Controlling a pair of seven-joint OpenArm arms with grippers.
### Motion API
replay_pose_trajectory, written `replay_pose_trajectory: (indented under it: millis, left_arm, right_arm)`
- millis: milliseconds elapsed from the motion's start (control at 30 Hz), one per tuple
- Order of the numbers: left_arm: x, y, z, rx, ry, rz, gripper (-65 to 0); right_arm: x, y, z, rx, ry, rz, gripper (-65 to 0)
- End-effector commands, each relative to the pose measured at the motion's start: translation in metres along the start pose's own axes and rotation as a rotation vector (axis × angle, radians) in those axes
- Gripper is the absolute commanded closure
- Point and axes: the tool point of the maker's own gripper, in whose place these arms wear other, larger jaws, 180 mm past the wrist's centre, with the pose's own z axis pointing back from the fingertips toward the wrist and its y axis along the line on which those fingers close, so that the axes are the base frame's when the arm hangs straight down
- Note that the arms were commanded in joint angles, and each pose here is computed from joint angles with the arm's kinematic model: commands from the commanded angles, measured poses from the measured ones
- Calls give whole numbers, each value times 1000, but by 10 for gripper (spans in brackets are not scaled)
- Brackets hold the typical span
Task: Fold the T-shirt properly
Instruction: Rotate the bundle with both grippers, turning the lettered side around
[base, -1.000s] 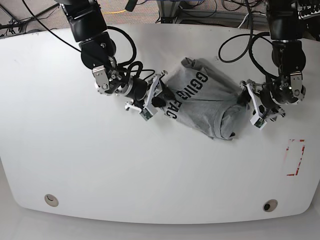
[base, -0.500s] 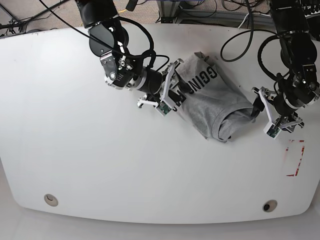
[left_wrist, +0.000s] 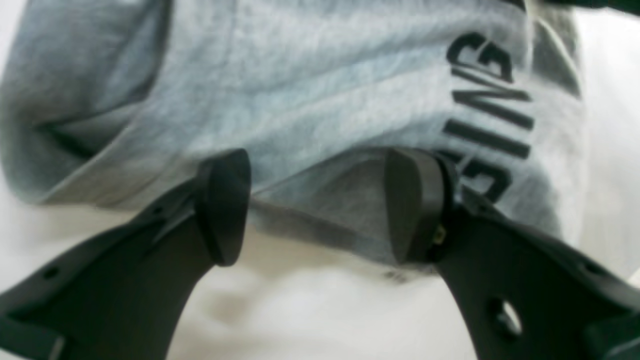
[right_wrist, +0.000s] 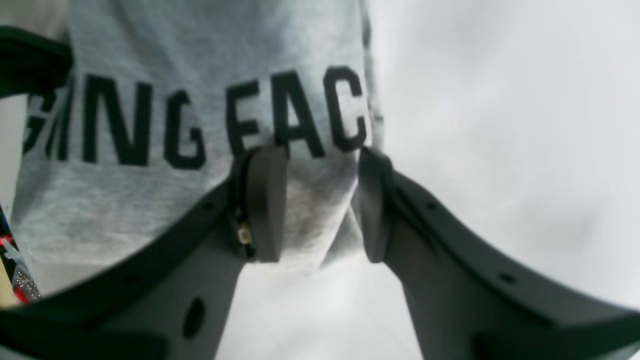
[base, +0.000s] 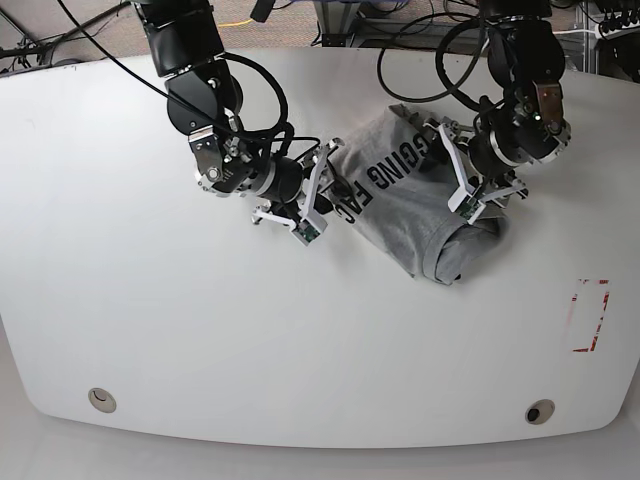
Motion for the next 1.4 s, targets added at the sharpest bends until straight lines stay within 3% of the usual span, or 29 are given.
replay_pose_trajectory:
  millis: [0, 133, 367, 533, 733, 933, 1033, 1133, 1367]
  left_arm:
    - [-5, 1, -4, 9, 9, -4, -390]
    - [-19, 15, -18, 21, 30, 6, -390]
    - [-40, 59, -9, 80, 106, -39, -390]
    - [-31, 95, 20, 187, 90, -82, -390]
    - [-10, 114, 48, 283, 29, -104, -390]
    - [0, 92, 46, 256, -3, -135, -390]
    - [-16, 74, 42, 222, 21, -111, -390]
    - [-15, 64, 36, 203, 9, -86, -390]
    - [-44, 52, 39, 182, 62, -45, -390]
  right_arm:
    - [11, -3, -1, 10, -61, -14, -224]
    - [6, -10, -7, 6, -96, -52, -224]
    - [-5, 3, 3, 17, -65, -30, -224]
    - [-9, 58, -2, 127, -50, 45, -224]
    - [6, 80, 4, 161, -83, 72, -224]
    - [46, 42, 15, 75, -149, 101, -224]
    - [69, 30, 20, 68, -174, 114, -224]
    - [92, 18, 15, 101, -204, 80, -224]
    - [147, 28, -7, 214, -280, -7, -224]
